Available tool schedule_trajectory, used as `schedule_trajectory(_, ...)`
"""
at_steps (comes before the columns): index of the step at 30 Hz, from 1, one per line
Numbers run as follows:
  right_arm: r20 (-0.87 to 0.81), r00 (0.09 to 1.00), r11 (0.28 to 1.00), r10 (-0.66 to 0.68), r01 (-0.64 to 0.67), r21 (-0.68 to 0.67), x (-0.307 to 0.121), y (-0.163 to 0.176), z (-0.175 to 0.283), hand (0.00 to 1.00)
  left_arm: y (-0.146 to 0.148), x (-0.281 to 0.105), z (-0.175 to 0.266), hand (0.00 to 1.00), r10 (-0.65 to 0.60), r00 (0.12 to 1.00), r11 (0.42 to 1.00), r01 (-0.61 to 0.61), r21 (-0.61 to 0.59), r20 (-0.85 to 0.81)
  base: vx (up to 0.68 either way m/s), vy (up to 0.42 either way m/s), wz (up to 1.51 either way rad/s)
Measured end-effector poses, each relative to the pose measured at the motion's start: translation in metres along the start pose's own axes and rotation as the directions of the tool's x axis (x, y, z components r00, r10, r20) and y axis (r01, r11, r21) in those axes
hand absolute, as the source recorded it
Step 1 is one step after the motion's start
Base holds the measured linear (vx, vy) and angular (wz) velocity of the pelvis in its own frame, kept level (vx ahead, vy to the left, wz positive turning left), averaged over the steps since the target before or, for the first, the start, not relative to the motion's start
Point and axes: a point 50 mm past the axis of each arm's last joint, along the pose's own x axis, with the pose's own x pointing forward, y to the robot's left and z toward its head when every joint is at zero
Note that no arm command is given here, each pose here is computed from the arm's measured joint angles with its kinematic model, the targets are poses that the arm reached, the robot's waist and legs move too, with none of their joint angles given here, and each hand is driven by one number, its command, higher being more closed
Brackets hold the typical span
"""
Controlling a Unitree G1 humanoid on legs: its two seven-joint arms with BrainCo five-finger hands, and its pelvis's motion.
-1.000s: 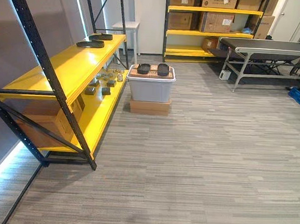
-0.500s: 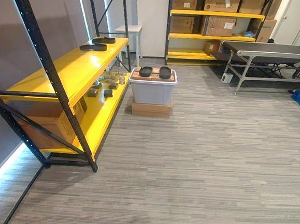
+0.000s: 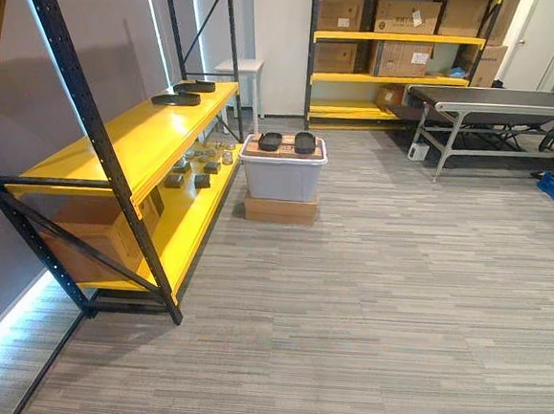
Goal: Walk over and take plastic housings, then place them on the shelf
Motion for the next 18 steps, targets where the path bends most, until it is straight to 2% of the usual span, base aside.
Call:
schedule_trajectory(5,0.007,1.000,1.000,0.012,-0.012,-0.024,0.000,0.003,0.002,0.00,-0.012,0.002,0.006,0.00,-0.045,0.999,0.996,0.045,0.073,0.005,-0.01,0.017,0.05)
schedule_trajectory(9,-0.034,0.999,0.997,0.026,-0.028,-0.068,-0.001,0.006,-0.009,0.00,0.002,0.002,0.011,0.00,-0.019,1.000,0.992,0.019,0.124,0.001,0.08,0.067,0.14)
schedule_trajectory(15,-0.044,0.998,0.993,0.055,-0.059,-0.100,0.000,0.012,-0.009,0.00,0.002,0.006,0.053,0.00,-0.024,0.995,0.981,0.004,0.194,0.100,0.38,-0.147,0.33)
schedule_trajectory(18,-0.055,0.998,0.991,0.017,-0.024,-0.131,-0.003,-0.005,-0.013,0.00,-0.005,0.006,0.054,0.00,-0.046,0.993,0.977,0.022,0.211,0.107,0.72,-0.393,0.49)
